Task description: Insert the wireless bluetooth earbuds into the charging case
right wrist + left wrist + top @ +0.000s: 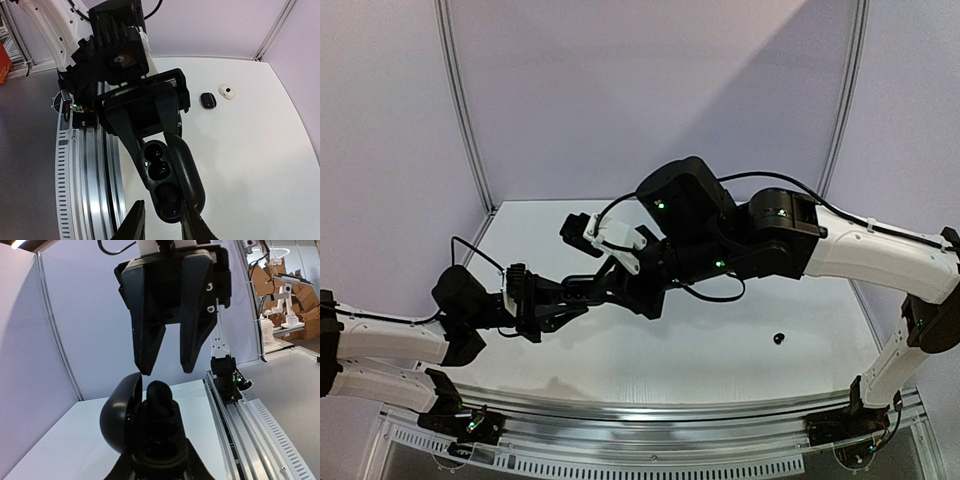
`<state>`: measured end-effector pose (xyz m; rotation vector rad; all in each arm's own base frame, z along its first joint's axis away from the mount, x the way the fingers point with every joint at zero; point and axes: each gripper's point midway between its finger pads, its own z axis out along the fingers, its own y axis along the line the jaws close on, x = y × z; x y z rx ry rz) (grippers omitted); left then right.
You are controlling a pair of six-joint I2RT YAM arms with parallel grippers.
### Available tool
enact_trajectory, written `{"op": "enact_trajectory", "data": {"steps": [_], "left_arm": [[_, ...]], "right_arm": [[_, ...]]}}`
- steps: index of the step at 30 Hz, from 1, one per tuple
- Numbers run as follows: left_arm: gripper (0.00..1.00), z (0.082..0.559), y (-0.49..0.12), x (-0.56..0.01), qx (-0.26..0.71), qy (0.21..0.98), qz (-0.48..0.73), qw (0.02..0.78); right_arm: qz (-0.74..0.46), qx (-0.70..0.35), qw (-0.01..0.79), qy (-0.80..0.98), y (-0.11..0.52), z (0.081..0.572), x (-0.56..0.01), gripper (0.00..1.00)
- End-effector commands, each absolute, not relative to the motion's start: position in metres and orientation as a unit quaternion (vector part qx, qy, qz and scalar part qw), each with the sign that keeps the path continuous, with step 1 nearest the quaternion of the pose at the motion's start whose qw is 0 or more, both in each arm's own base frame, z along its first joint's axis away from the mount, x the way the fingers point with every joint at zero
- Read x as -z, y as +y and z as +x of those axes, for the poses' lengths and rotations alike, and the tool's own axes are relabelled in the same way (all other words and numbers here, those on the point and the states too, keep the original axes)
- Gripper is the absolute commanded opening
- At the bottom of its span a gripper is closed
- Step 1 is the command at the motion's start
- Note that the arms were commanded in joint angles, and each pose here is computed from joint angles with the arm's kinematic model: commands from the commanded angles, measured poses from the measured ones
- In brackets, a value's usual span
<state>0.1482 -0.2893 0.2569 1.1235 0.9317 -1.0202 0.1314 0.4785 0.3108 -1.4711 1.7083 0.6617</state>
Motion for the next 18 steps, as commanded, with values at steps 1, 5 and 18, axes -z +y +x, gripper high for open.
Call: {"op": "enact_trajectory", "data": {"steps": [1, 5, 18], "left_arm": [[0.0, 0.152, -0.289, -0.256, 0.441, 0.409, 0.492, 0.629], [0.0, 0.151, -0.289, -0.256, 0.441, 0.407, 0.493, 0.63], [0.0, 0.151, -0.289, -0.256, 0.441, 0.407, 0.494, 0.629]], "right_arm": [[-0.57, -0.258, 0.405, 0.666, 0.48, 0.134, -0.324, 0.25], [-0.578, -0.249, 0.387, 0.674, 0.479, 0.133, -0.313, 0.25], [-0.589, -0.218, 0.368, 0.686, 0.481, 0.138, -0.294, 0.28]]}}
